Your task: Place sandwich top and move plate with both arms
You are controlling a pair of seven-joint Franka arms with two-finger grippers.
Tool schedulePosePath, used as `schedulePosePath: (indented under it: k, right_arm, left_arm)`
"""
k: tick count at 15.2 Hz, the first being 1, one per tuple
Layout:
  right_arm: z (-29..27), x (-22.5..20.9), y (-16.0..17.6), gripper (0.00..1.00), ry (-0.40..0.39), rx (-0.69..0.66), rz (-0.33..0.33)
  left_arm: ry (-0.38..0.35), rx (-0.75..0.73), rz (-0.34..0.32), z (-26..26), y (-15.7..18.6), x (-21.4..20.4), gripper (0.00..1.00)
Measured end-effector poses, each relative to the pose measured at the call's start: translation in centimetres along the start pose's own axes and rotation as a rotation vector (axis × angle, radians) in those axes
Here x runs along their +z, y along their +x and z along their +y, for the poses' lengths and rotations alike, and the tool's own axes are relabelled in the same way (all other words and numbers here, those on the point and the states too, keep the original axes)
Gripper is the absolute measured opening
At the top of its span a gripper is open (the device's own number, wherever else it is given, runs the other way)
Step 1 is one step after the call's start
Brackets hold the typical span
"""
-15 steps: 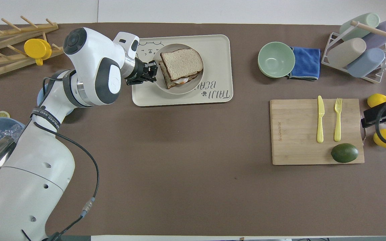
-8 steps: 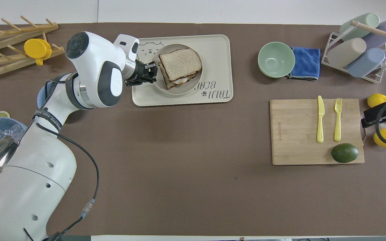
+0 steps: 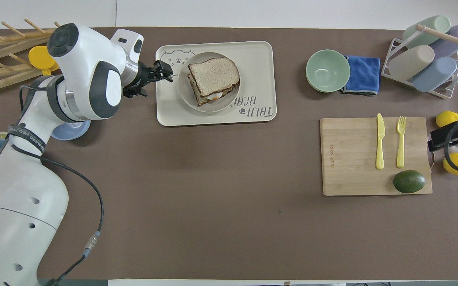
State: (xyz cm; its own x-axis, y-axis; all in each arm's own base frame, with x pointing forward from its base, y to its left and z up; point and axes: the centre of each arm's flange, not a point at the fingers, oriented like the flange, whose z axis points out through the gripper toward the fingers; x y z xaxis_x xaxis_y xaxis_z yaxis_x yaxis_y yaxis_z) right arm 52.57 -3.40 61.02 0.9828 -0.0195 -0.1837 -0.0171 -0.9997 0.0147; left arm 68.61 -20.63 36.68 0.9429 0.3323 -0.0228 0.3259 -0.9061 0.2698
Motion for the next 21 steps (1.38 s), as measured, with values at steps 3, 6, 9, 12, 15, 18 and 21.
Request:
schedulePosePath:
  k: [3,6,9,12,15,18,21]
  right_arm:
    - [-0.4,0.0,0.0,1.00,-0.002,-0.008,0.001]
    - [-0.6,0.0,0.0,1.00,-0.003,-0.012,0.001]
    - [-0.8,0.0,0.0,1.00,-0.003,-0.015,0.002]
    - [-1.0,0.0,0.0,1.00,-0.004,-0.018,0.002]
    - [-1.0,-0.1,0.0,1.00,-0.004,-0.018,0.002]
    - [-0.9,-0.1,0.0,1.00,-0.004,-0.015,0.002]
    - [-0.7,-0.1,0.0,1.00,-0.003,-0.013,0.002]
  left_arm:
    - [0.050,0.004,0.030,-2.3,0.9,-6.0,1.00]
    - [0.117,0.039,0.035,-3.3,0.0,-10.9,1.00]
    - [0.148,0.079,0.012,-4.5,-0.5,-13.4,1.00]
    - [0.180,0.116,-0.004,-6.3,-0.3,-15.1,1.00]
    - [0.179,0.164,-0.038,-8.6,-0.7,-18.4,1.00]
    - [0.178,0.224,-0.076,-11.1,-2.5,-23.1,1.00]
    - [0.204,0.266,-0.097,-13.0,-6.1,-27.1,1.00]
